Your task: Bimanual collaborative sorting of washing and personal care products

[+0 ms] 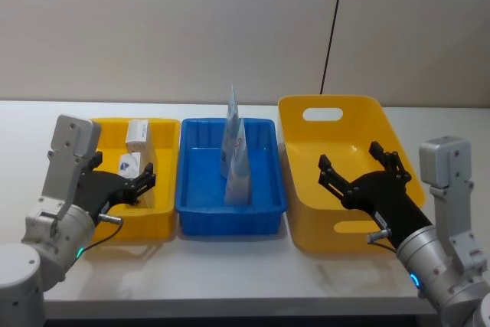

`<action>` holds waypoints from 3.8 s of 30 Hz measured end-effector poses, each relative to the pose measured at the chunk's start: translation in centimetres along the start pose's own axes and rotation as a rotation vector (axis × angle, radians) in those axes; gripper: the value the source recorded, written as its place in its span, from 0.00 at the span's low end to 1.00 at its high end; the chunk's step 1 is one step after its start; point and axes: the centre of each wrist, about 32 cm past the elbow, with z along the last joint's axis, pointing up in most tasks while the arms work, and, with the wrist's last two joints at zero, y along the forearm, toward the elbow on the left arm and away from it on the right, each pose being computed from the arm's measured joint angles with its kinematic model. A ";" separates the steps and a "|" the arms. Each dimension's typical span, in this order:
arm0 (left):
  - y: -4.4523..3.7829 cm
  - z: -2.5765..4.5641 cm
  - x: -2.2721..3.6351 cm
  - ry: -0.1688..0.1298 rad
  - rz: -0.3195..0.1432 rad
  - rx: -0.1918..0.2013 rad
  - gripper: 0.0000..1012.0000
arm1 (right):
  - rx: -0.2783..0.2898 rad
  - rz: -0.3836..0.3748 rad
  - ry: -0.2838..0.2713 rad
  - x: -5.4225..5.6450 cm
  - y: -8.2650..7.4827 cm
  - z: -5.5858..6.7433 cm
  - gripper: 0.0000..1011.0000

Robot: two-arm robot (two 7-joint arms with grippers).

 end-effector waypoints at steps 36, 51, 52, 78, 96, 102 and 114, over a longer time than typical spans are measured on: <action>-3.80 -2.25 0.60 0.071 0.020 0.068 0.99 | 0.000 0.000 0.000 0.0 0.0 0.0 0.99; -4.81 -3.25 1.14 0.130 0.039 0.081 0.99 | 0.000 0.000 0.000 0.0 0.0 0.0 0.99; -4.84 -3.27 1.17 0.133 0.038 0.081 0.99 | 0.000 0.000 0.000 0.0 0.0 0.0 0.99; -5.31 -3.76 1.55 0.170 0.040 0.091 0.58 | 0.000 0.000 0.000 0.0 0.0 0.0 0.99; -5.35 -3.80 1.58 0.174 0.040 0.091 0.37 | 0.000 0.000 0.000 0.0 0.0 0.0 0.99; -5.29 -3.65 1.67 0.160 0.031 0.080 0.37 | 0.000 0.000 0.000 0.0 0.0 0.0 0.99; -4.38 -2.10 2.59 0.066 -0.035 -0.021 0.37 | 0.000 0.000 0.000 0.0 0.0 0.0 0.99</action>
